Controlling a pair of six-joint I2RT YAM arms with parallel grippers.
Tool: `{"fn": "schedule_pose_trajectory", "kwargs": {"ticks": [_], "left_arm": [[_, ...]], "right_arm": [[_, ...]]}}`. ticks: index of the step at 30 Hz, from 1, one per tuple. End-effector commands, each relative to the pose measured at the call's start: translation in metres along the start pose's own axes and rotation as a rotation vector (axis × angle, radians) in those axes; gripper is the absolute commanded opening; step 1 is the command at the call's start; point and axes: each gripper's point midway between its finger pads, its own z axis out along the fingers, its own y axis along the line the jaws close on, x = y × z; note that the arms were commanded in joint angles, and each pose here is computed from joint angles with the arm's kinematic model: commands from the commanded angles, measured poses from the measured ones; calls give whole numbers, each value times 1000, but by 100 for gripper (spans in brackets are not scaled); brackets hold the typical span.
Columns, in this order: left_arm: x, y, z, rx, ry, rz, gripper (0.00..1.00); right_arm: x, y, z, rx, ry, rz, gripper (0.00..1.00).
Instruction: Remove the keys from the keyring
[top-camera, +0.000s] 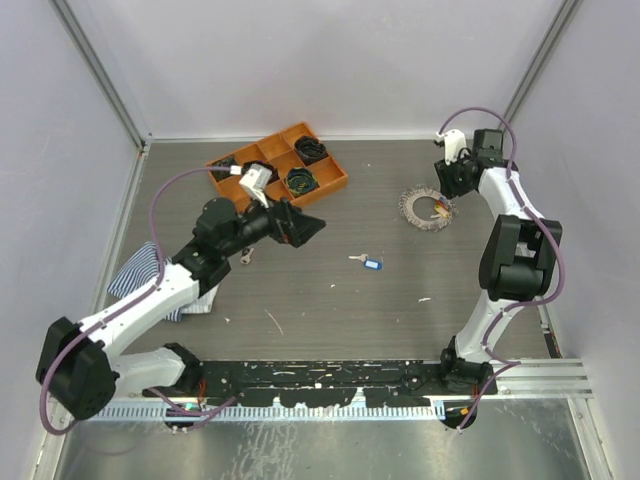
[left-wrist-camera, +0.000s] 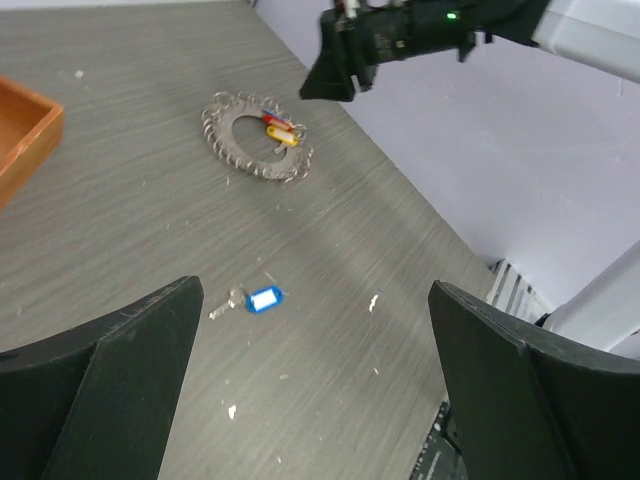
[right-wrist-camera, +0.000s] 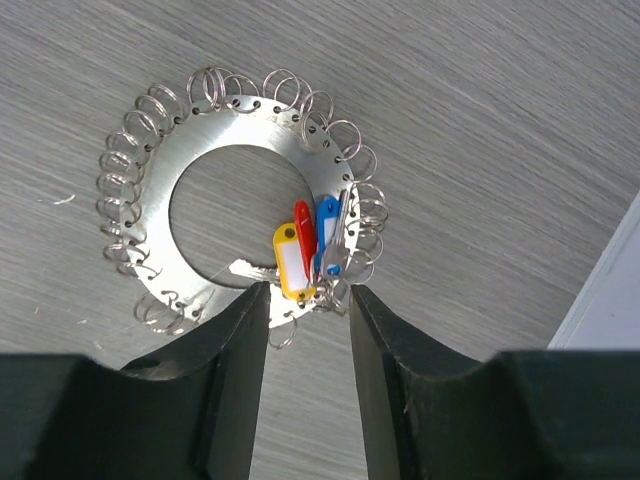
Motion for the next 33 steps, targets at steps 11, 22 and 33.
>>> {"fn": "schedule_pose_trajectory", "kwargs": {"ticks": [11,22,33], "left_arm": [[-4,-45,95,64,-29,298,98],[28,-35,113,-42,89,409,98],[37,-39,114,-6,118,410,98]], "right_arm": [[5,-8,34,-7,57,-62,38],[17,-2,56,15,106,-82,30],[22,-9,71,101,156,-116,31]]}}
